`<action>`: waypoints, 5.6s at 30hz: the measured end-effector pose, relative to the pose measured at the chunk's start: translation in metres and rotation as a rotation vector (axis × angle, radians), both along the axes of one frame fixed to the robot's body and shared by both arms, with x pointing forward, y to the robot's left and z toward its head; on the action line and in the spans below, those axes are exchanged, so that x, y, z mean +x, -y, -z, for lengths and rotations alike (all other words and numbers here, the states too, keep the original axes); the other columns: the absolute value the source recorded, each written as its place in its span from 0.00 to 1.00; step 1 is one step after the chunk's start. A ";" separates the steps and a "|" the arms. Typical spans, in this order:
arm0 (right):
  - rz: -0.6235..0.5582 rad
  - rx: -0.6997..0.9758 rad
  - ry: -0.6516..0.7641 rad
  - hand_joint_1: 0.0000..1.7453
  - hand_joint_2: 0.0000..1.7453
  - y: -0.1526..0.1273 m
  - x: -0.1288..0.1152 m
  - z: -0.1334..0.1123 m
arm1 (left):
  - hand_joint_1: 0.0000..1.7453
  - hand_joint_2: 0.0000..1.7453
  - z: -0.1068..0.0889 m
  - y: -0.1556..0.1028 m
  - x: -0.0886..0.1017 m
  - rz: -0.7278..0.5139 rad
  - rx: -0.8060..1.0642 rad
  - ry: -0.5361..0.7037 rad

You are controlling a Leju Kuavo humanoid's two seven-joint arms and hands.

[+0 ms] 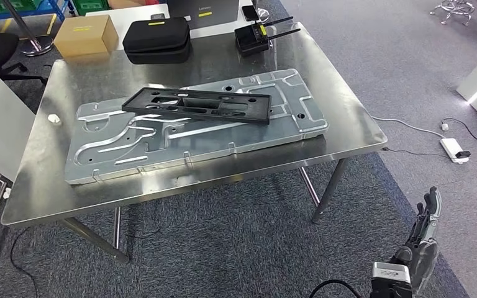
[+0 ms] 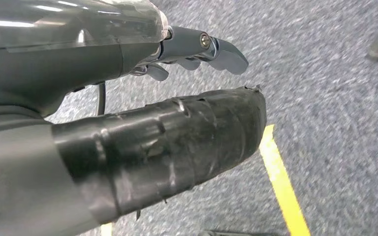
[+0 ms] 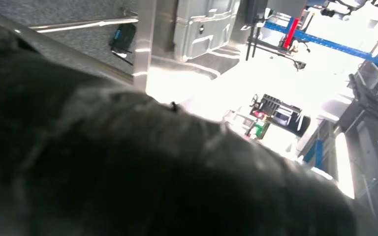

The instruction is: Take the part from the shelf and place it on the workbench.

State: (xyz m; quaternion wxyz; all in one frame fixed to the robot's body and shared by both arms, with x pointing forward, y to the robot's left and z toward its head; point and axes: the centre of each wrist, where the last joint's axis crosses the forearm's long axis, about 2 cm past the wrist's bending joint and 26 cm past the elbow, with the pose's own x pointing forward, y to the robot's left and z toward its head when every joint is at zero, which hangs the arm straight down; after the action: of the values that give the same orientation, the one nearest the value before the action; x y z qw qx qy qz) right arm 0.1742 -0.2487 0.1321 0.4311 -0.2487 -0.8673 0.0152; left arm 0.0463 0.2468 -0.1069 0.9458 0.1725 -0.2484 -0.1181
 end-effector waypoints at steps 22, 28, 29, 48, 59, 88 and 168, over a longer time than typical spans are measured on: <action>0.048 0.015 -0.024 0.00 0.00 0.011 -0.003 0.004 | 0.00 0.00 0.000 -0.001 0.001 -0.003 0.001 0.001; 0.048 0.018 -0.026 0.00 0.00 0.012 -0.003 0.005 | 0.00 0.00 0.000 -0.001 0.001 -0.005 0.000 -0.001; 0.048 0.020 -0.026 0.00 0.00 0.012 -0.003 0.005 | 0.00 0.00 0.000 -0.001 0.000 -0.007 0.000 -0.002; -0.120 0.261 -0.166 0.00 0.00 0.061 -0.012 0.036 | 0.00 0.00 0.000 -0.004 0.000 -0.025 0.002 -0.002; 0.102 0.366 -0.382 0.00 0.00 0.117 -0.047 0.091 | 0.00 0.00 0.000 -0.003 0.000 -0.032 0.002 0.006; 0.626 0.839 -1.139 0.00 0.00 0.085 -0.141 0.226 | 0.00 0.00 -0.001 0.009 0.001 -0.028 -0.007 0.005; 0.296 1.016 -1.747 0.00 0.00 -0.012 -0.145 0.241 | 0.00 0.00 -0.001 0.008 0.000 0.043 0.023 -0.033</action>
State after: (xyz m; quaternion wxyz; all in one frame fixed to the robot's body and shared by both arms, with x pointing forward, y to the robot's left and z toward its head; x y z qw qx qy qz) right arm 0.0292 -0.2369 -0.1093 0.9651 -0.0429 -0.1143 -0.2317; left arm 0.0465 0.2384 -0.1059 0.9450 0.1761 -0.2351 -0.1439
